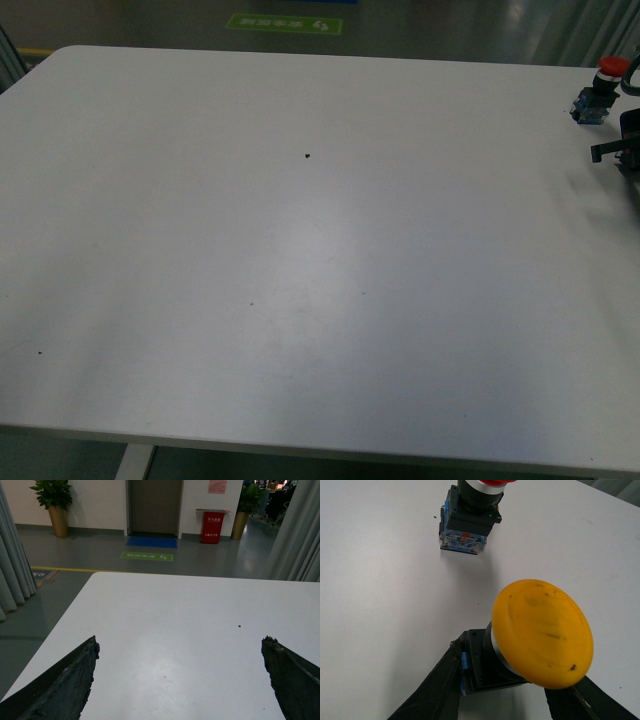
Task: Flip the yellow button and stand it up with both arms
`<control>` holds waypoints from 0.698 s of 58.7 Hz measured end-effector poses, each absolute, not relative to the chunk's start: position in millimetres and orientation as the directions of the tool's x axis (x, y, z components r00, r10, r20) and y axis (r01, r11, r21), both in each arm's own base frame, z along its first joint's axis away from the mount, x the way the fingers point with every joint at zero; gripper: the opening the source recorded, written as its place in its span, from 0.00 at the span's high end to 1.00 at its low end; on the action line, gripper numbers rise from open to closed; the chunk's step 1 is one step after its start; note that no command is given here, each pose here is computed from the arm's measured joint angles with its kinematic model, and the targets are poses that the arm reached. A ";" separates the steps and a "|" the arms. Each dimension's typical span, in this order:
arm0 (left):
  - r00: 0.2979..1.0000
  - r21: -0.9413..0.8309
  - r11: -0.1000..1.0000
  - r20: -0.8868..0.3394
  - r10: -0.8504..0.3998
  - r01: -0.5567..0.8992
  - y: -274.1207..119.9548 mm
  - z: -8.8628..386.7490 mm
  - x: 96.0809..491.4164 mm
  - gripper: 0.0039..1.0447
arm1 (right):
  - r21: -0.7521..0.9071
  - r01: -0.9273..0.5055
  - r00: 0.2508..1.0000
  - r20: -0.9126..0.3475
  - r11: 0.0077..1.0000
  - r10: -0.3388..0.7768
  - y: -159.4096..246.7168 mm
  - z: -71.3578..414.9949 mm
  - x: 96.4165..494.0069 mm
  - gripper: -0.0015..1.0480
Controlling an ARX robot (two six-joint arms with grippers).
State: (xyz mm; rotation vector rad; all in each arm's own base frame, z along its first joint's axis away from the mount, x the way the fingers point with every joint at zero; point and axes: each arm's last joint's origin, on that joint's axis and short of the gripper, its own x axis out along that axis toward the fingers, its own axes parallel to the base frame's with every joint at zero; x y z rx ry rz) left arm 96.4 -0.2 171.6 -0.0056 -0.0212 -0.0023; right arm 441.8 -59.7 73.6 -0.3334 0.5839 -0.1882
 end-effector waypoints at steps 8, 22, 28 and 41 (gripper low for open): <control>1.000 -0.006 1.000 0.021 -0.002 0.002 -0.2 171.6 96.4 0.06 | -0.359 0.083 0.820 -0.506 0.930 -0.269 -61.1 73.5 441.7 0.63; 1.000 -0.006 1.000 0.021 -0.002 0.002 -0.2 171.6 96.4 0.06 | -0.358 0.086 0.818 -0.507 0.930 -0.271 -63.1 72.0 440.7 0.63; 1.000 -0.006 1.000 0.021 -0.002 0.002 -0.2 171.6 96.4 0.06 | -0.357 0.083 0.815 -0.512 0.930 -0.269 -63.5 69.3 440.4 0.63; 1.000 -0.006 1.000 0.021 -0.002 0.002 -0.2 171.6 96.4 0.06 | -0.357 0.081 0.813 -0.517 0.931 -0.269 -63.7 67.1 440.3 0.63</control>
